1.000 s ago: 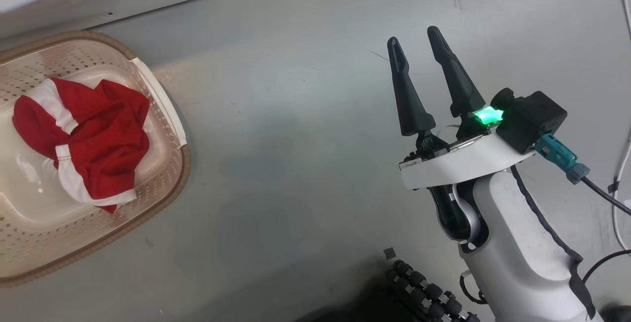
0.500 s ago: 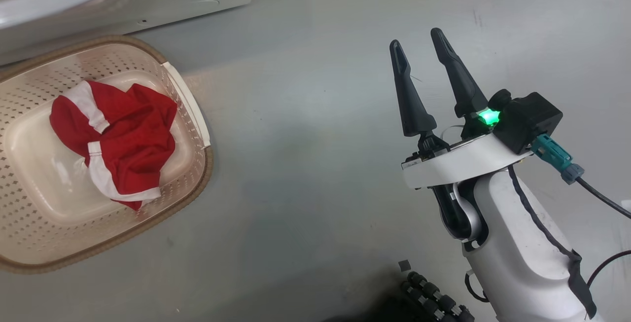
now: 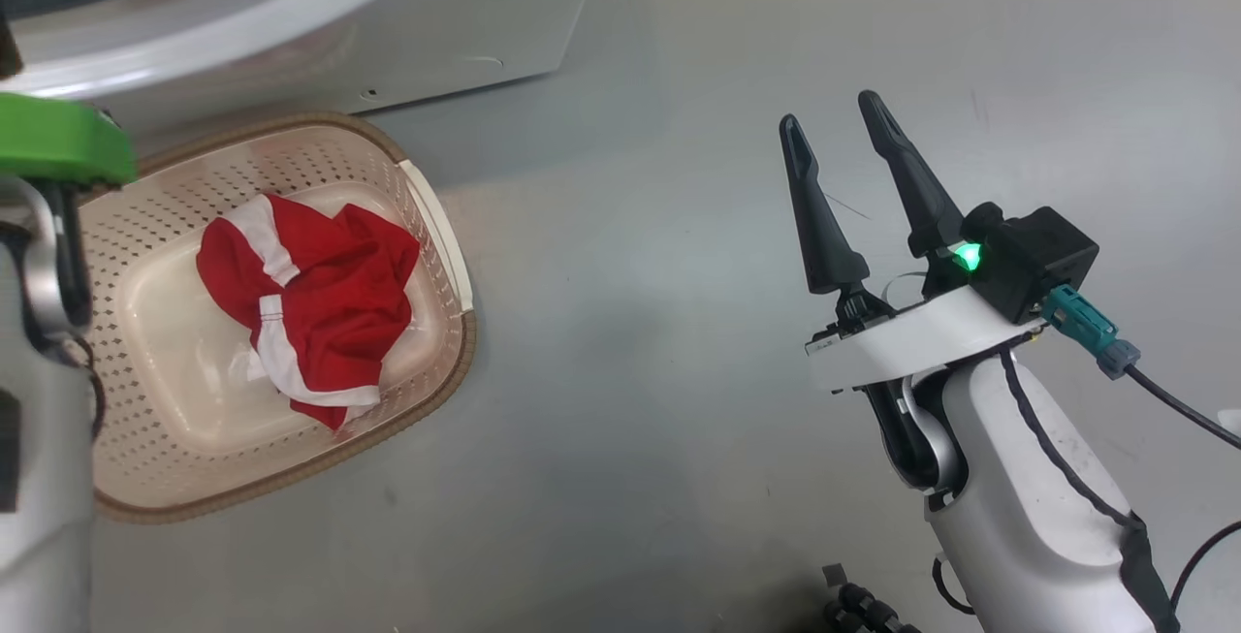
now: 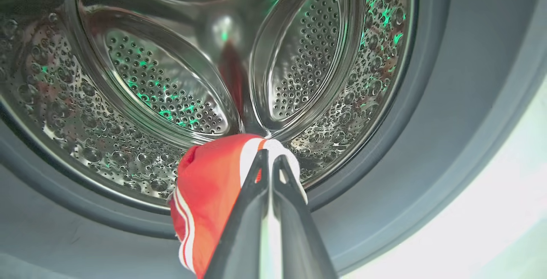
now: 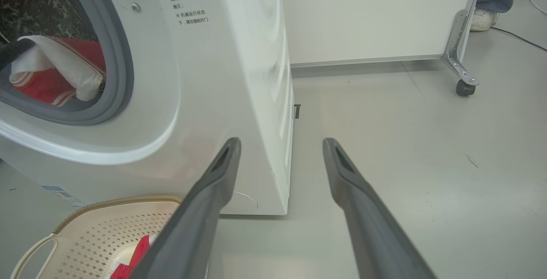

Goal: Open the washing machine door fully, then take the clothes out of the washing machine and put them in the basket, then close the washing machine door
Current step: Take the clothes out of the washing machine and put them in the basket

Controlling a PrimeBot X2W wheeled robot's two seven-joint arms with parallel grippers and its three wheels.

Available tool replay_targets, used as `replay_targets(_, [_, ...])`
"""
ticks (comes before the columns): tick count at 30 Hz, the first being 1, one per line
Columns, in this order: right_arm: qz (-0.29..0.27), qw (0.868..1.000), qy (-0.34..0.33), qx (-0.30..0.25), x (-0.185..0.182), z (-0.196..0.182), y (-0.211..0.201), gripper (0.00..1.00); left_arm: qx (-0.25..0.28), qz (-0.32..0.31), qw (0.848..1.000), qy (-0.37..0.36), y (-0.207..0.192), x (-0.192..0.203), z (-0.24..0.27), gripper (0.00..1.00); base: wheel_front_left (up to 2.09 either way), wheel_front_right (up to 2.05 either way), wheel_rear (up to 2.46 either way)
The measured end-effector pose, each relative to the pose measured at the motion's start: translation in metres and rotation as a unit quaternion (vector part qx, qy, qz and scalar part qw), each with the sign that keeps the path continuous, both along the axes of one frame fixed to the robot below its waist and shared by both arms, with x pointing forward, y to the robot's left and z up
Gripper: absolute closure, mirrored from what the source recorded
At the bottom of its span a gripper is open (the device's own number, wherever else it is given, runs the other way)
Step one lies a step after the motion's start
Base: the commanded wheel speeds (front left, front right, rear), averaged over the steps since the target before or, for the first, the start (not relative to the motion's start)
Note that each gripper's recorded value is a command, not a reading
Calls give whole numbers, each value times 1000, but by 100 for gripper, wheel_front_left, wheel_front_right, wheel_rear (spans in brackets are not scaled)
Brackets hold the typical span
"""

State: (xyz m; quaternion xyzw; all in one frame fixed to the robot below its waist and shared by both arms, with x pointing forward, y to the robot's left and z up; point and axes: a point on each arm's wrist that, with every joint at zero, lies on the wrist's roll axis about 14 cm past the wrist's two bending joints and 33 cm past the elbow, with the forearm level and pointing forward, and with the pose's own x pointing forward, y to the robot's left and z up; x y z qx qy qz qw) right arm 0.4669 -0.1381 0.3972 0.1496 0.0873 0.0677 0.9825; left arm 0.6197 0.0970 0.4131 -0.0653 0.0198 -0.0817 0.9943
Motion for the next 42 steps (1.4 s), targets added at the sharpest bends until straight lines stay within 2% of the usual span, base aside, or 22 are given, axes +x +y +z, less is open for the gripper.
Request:
replay_targets(11, [15,1000,-11,-17,-15,14,7,0,-23,21,998,-49,8,-48,41,100,0,0,0])
replay_targets(21, [26,999,-32,-17,-28,35,16,0,-50,24,991,-124,5,-74,114,100,0,0,0])
replay_targets(42, [27,997,-66,-13,-65,70,20,0,-73,24,960,-271,13,-136,238,100,0,0,0])
